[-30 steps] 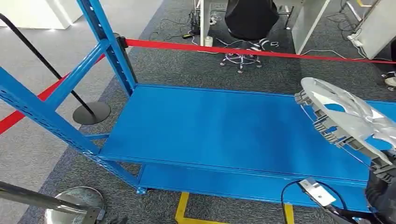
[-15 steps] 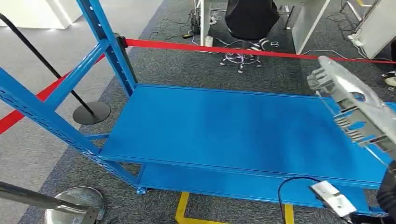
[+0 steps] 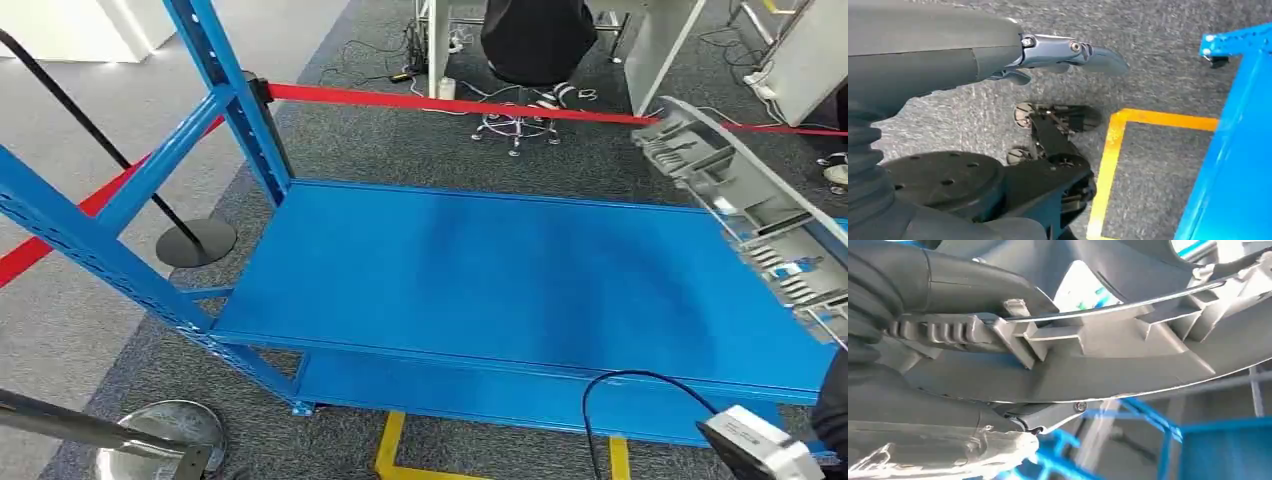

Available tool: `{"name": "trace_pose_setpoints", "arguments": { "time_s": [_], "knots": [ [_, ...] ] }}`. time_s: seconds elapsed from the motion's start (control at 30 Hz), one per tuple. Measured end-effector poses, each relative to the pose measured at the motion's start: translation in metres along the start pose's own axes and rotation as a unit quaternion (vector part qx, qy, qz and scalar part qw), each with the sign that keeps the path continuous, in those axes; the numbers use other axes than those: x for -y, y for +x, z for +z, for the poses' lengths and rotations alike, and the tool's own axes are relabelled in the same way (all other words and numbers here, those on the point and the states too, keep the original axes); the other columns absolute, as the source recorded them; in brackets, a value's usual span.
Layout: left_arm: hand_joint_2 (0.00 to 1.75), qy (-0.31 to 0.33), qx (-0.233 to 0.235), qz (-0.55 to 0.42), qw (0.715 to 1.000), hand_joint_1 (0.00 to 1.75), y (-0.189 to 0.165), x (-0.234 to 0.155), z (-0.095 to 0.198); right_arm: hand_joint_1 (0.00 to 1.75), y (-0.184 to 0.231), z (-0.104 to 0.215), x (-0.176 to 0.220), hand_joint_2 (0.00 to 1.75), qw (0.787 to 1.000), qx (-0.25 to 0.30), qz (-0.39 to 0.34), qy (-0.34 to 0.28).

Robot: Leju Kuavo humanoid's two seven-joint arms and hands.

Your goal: Take the parts from the cabinet and place them on the table.

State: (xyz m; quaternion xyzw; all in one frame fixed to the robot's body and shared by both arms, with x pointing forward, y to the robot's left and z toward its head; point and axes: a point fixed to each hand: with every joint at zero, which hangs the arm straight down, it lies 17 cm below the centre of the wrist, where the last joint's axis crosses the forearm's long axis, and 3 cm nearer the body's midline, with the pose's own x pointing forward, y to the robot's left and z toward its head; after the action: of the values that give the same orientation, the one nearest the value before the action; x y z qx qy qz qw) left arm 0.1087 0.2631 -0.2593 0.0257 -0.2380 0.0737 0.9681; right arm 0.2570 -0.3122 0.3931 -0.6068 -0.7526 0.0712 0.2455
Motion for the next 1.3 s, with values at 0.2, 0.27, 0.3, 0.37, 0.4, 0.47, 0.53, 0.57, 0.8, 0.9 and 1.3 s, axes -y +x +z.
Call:
{"name": "trace_pose_setpoints", "arguments": {
  "time_s": [0.2,0.27,0.3,0.37,0.4,0.47,0.53,0.57,0.8,0.9,1.3],
  "knots": [
    [1.75,0.001,-0.006,-0.016,1.000,0.00,-0.004,-0.006,0.000,1.43,0.004,-0.001,0.005,1.75,0.998,0.006,-0.058,-0.006],
    [1.75,0.002,-0.008,-0.020,1.000,0.00,-0.005,-0.005,0.000,1.43,0.004,0.000,0.005,1.75,0.997,0.007,-0.070,-0.005],
    [1.75,0.001,-0.009,-0.021,1.000,0.00,-0.006,-0.005,0.000,1.43,0.002,0.000,0.005,1.75,0.997,0.005,-0.078,-0.003],
    [1.75,-0.001,-0.011,-0.022,1.000,0.00,-0.008,-0.003,0.000,1.43,0.000,0.001,0.005,1.75,0.996,0.005,-0.083,-0.002],
    [1.75,-0.001,-0.011,-0.023,1.000,0.00,-0.008,-0.002,0.000,1.43,-0.001,0.001,0.006,1.75,0.996,0.005,-0.084,-0.003],
    [1.75,0.003,-0.012,-0.027,1.000,0.00,-0.008,-0.005,0.000,1.43,-0.001,0.000,0.009,1.75,0.996,0.008,-0.089,-0.008],
    [1.75,0.004,-0.014,-0.032,0.999,0.00,-0.009,-0.006,0.000,1.43,-0.002,0.001,0.013,1.75,0.996,0.010,-0.093,-0.010],
    [1.75,0.002,-0.015,-0.034,0.999,0.00,-0.010,-0.005,0.000,1.43,-0.002,0.001,0.014,1.75,0.995,0.011,-0.094,-0.010],
    [1.75,0.000,-0.014,-0.036,0.999,0.00,-0.010,-0.003,0.000,1.43,-0.004,0.000,0.018,1.75,0.995,0.013,-0.099,-0.014],
    [1.75,0.000,-0.013,-0.036,0.999,0.00,-0.009,-0.002,0.000,1.43,-0.005,0.000,0.018,1.75,0.995,0.013,-0.101,-0.013],
    [1.75,-0.001,-0.009,-0.035,0.999,0.00,-0.003,0.004,-0.002,1.43,-0.007,-0.002,0.022,1.75,0.994,0.016,-0.103,-0.016]
  ]
}}
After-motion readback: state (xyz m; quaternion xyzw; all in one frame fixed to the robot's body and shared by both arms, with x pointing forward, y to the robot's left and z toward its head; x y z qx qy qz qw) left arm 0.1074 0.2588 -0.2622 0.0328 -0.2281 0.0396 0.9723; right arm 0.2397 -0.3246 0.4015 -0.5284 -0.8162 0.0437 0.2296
